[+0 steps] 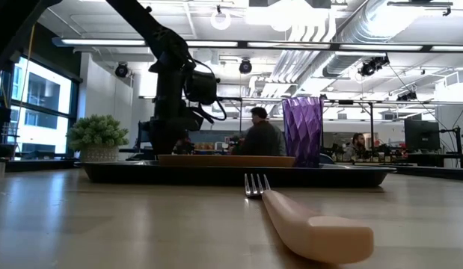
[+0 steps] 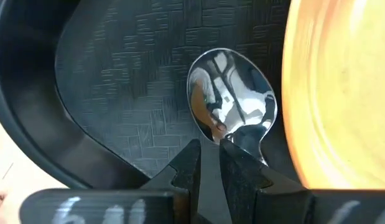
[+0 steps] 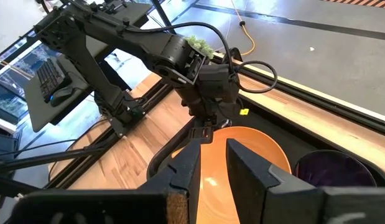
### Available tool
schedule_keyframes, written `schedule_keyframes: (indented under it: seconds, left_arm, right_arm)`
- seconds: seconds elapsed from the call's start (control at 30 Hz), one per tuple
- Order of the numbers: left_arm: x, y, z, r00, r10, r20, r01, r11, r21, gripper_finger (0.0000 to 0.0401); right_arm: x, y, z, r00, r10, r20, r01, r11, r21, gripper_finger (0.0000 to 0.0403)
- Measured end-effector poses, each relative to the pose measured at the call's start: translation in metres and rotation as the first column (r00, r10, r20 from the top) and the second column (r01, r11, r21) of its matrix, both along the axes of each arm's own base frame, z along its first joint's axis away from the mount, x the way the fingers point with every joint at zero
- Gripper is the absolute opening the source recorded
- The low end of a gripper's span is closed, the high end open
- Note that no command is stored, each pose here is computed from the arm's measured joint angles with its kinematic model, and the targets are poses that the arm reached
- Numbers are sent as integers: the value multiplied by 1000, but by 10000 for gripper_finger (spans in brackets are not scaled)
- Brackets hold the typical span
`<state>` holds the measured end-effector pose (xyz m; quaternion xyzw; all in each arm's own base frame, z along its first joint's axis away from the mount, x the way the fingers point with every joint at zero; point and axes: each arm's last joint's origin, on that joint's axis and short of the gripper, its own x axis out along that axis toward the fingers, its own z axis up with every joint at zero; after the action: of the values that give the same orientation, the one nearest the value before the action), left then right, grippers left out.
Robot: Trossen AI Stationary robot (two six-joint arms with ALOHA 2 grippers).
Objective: Pick and place plate/cup/fork/spoon on tray
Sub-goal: Put the yellow spoon to the left side of the orange plate on the black serving tray
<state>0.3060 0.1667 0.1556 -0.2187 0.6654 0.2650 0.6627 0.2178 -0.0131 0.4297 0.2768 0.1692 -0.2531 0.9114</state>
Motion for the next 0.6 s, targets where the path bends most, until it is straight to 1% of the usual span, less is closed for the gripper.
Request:
schedule_keyframes:
  seconds: [0.13,0.37,0.6]
  left_arm:
    - [2,0,0,1000,-2,18,2,1000,9,51]
    - [6,2,-1,998,-40,52,39,999,29,51]
    - [9,2,-10,998,-48,41,48,999,1,51]
  right_arm:
    - [0,0,0,1000,0,0,0,1000,0,67]
    - [0,0,0,1000,1,0,-1,1000,1,67]
    - [0,0,0,1000,1,1,-1,1000,1,67]
